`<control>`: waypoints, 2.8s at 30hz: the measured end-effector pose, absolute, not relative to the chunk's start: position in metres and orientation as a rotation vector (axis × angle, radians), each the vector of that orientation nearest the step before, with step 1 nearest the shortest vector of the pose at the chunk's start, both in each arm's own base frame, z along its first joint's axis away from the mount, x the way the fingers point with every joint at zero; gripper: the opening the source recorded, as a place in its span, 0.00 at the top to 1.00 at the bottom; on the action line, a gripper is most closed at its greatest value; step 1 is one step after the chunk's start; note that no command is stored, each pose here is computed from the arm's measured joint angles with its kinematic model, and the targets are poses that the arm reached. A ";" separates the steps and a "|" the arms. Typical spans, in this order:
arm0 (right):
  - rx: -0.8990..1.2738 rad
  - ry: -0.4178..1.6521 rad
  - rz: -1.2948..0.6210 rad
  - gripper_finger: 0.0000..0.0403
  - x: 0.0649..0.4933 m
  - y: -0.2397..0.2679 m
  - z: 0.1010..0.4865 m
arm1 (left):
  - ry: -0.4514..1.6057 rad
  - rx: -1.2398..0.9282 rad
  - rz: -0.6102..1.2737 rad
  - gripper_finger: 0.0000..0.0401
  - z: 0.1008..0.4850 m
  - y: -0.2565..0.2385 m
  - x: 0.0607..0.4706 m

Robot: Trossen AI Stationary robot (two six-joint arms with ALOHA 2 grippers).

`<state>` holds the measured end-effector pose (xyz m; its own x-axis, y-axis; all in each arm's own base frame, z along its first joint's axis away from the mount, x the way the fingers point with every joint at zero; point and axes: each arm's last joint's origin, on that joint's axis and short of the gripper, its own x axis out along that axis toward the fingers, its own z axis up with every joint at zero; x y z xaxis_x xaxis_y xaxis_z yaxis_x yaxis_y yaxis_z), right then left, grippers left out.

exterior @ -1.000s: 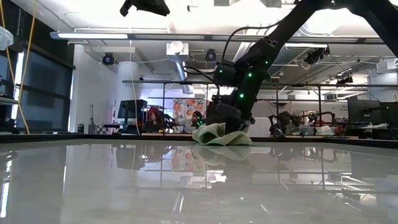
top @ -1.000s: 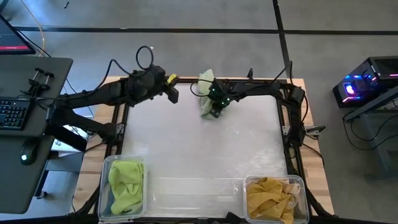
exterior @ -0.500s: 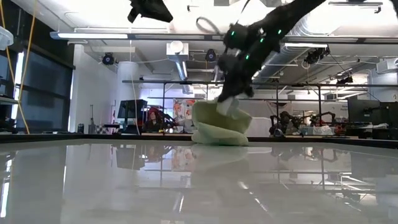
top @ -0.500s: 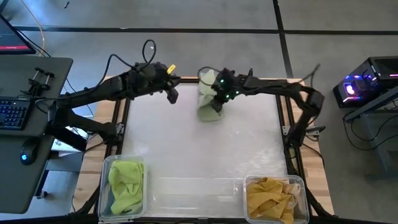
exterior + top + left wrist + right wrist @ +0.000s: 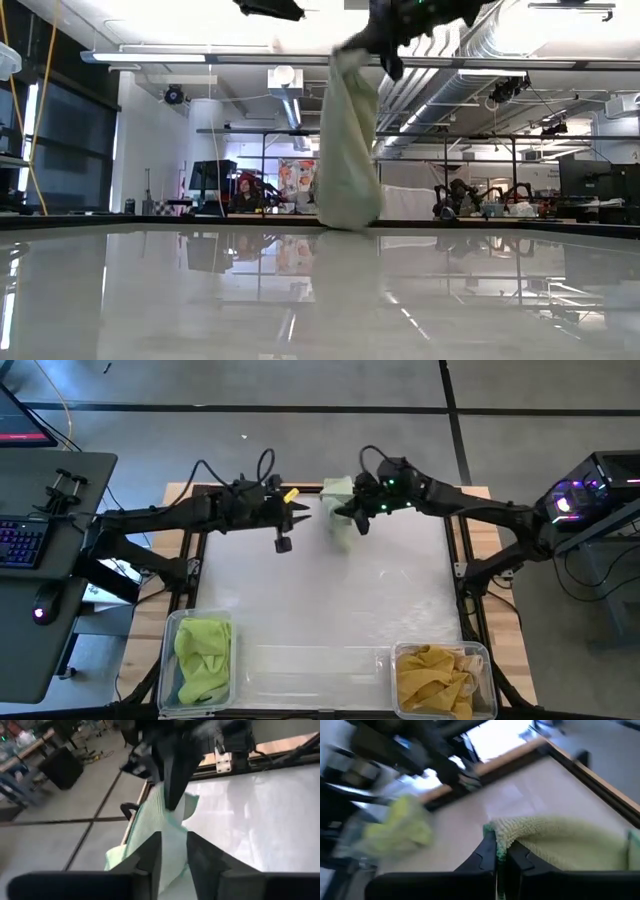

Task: Sort microfiber towel by color & place in baskets
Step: Put the dark green microfiber towel into the left transparent bin

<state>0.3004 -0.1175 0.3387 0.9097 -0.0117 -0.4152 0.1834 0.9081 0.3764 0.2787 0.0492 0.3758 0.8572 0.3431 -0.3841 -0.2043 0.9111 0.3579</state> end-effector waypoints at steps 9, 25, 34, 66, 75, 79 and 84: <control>0.483 0.254 0.056 1.00 0.299 -0.080 0.372 | 0.479 0.225 0.265 0.53 0.356 0.048 0.303; 0.642 0.091 -0.057 1.00 0.304 -0.030 0.391 | 0.622 0.015 -0.266 0.54 0.291 0.027 0.353; 0.666 0.159 -0.237 1.00 0.253 0.015 0.405 | 0.600 0.015 -0.301 0.97 0.298 0.011 0.350; 0.237 0.455 -0.300 0.51 0.257 0.007 0.375 | 1.113 -0.517 0.055 1.00 0.450 -0.160 0.151; 0.271 0.476 -0.202 0.51 0.257 0.010 0.375 | 1.310 -0.428 0.350 1.00 0.354 -0.225 0.141; 0.304 0.483 -0.165 0.51 0.257 0.011 0.374 | 1.348 -0.492 0.464 0.98 0.307 -0.233 0.136; 0.322 0.498 -0.104 0.51 0.257 0.015 0.374 | 1.413 -0.674 0.489 0.90 0.266 -0.233 0.123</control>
<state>0.2570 0.0148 0.3742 0.8746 -0.0198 -0.4844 0.1750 0.9447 0.2775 0.1230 -0.2330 0.2656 0.1113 -0.0812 -0.9905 -0.6756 0.7247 -0.1353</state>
